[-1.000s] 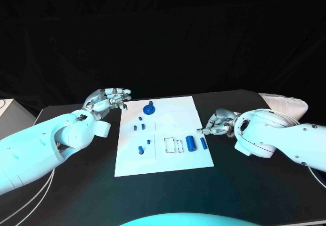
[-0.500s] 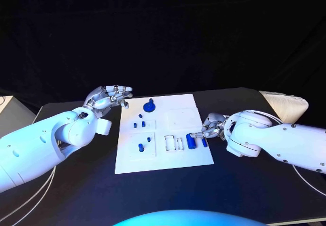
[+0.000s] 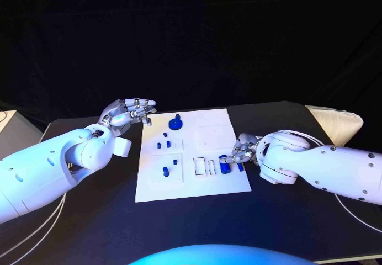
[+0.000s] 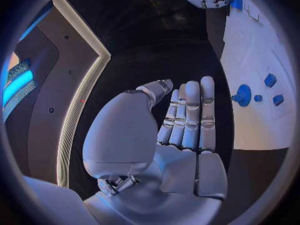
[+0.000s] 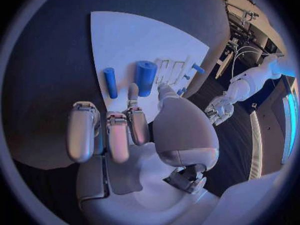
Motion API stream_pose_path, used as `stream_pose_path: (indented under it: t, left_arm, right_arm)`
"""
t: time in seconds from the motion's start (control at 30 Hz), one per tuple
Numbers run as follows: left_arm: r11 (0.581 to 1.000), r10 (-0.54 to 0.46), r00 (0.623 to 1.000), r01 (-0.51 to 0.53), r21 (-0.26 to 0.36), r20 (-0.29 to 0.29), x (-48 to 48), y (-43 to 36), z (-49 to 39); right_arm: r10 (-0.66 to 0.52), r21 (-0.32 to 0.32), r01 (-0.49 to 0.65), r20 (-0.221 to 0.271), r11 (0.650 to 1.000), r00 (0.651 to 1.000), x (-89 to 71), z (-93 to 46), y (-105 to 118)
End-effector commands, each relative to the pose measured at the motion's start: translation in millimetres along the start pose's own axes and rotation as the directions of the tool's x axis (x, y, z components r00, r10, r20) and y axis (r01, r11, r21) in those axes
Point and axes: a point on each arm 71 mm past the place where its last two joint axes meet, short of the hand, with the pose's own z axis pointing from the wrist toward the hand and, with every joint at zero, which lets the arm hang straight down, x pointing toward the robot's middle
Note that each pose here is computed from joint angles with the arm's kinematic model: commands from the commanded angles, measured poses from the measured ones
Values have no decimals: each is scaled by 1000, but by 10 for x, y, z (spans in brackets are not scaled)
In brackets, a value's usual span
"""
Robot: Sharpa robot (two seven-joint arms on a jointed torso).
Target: Assemble the parts on the task board
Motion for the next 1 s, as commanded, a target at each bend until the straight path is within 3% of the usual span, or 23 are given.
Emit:
stream_pose_path:
  t: [0.03, 0.23, 0.53, 1.0]
  left_arm:
    - [1000, -10, 1000, 11, 11, -16, 24, -13, 1]
    - [1000, -11, 1000, 12, 12, -19, 32, -15, 1]
    - [1000, -10, 1000, 10, 11, -18, 23, -19, -6]
    - [1000, -10, 1000, 10, 8, -19, 21, -20, -9]
  right_arm:
    - [-32, 2, 32, 0, 999, 999, 24, 23, 6]
    - [-55, 12, 56, -5, 998, 998, 56, 78, 6]
    - [-101, 27, 103, -63, 994, 993, 156, 126, -7]
    - [-85, 18, 86, -38, 996, 996, 195, 146, 20]
